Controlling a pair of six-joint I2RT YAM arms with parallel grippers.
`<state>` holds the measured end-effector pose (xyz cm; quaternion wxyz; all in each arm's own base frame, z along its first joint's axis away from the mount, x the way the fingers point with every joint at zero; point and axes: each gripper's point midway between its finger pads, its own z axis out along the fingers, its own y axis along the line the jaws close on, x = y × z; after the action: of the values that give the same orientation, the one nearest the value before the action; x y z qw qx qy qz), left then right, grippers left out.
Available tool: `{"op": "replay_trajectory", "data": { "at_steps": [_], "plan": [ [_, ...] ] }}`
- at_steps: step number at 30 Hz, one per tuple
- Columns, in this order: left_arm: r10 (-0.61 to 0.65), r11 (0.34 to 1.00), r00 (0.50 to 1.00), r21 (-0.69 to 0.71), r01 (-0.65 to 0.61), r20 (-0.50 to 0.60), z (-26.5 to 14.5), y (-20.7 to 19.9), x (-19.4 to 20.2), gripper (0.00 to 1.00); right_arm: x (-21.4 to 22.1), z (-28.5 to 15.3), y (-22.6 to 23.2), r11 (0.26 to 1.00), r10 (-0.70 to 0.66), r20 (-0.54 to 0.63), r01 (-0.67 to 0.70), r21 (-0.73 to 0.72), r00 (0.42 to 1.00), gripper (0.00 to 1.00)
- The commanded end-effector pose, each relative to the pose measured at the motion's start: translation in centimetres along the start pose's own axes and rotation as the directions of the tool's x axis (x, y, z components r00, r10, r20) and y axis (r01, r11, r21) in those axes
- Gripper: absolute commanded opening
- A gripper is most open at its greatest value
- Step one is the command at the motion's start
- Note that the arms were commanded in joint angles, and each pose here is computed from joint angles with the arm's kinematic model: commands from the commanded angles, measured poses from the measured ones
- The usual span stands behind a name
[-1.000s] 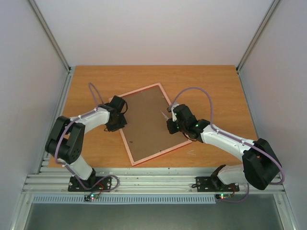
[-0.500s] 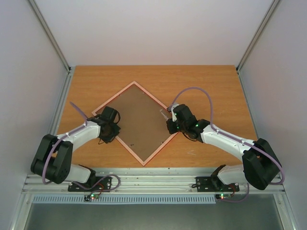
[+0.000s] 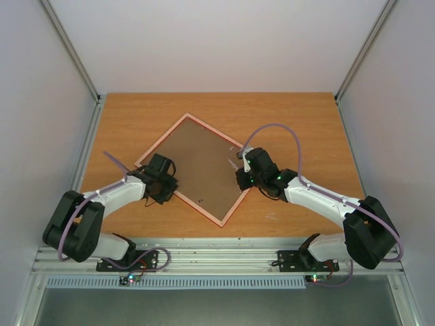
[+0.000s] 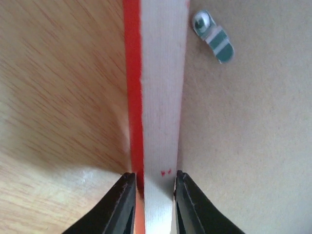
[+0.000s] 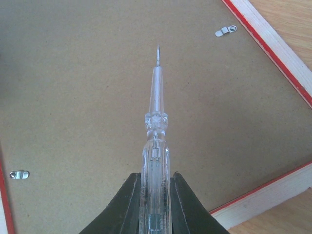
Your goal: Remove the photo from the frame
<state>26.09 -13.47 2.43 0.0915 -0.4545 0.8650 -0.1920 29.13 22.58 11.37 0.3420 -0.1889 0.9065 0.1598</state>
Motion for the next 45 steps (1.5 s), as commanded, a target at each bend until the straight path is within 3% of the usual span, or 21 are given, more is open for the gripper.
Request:
{"op": "replay_trajectory", "data": {
  "at_steps": [1,3,6,9,15,20,26,32,38,45],
  "plan": [
    [0.047,0.996,0.999,0.071,-0.046,-0.012,-1.3,-1.2,0.7,0.28,-0.4,-0.1,0.6,0.999,0.014,0.010,-0.014,-0.038,1.000,0.01],
    [0.094,0.993,0.995,0.063,-0.095,0.032,-2.3,-1.3,0.0,0.37,-0.4,-0.1,0.6,0.999,0.014,0.008,-0.014,-0.038,1.000,0.01],
    [0.204,0.979,0.972,-0.008,-0.205,0.112,-3.8,-1.4,-1.6,0.58,-0.3,0.0,0.7,0.999,0.014,0.006,-0.014,-0.039,1.000,0.01],
    [0.351,0.936,0.918,-0.095,-0.338,0.187,-5.5,-2.5,-3.9,0.75,-0.3,0.2,0.7,0.999,0.014,0.003,-0.014,-0.041,1.000,0.01],
    [0.585,0.808,0.773,-0.258,-0.529,0.246,-6.4,-4.3,-8.7,0.82,-0.3,0.3,0.8,0.999,0.016,0.000,-0.016,-0.047,1.000,0.01],
    [0.638,0.768,0.720,-0.282,-0.575,0.271,-5.6,-6.3,-12.4,0.84,-0.2,0.4,0.9,0.998,0.017,-0.003,-0.017,-0.054,1.000,0.01],
    [0.600,0.800,0.740,-0.214,-0.561,0.303,-4.4,-8.4,-16.6,0.86,0.0,0.6,1.0,0.998,0.018,-0.012,-0.019,-0.060,1.000,0.01],
    [0.518,0.853,0.811,-0.089,-0.515,0.273,-2.7,-9.1,-19.6,0.89,0.0,0.8,1.0,0.998,0.018,-0.016,-0.019,-0.061,1.000,0.01],
    [0.471,0.878,0.860,-0.010,-0.478,0.199,-0.1,-8.6,-20.7,0.89,0.2,0.9,1.1,0.998,0.019,-0.021,-0.021,-0.064,1.000,0.01],
    [0.465,0.882,0.877,0.023,-0.471,0.121,1.8,-8.1,-20.1,0.89,0.2,1.1,1.2,0.997,0.021,-0.026,-0.023,-0.070,0.999,0.01]
  ]
}}
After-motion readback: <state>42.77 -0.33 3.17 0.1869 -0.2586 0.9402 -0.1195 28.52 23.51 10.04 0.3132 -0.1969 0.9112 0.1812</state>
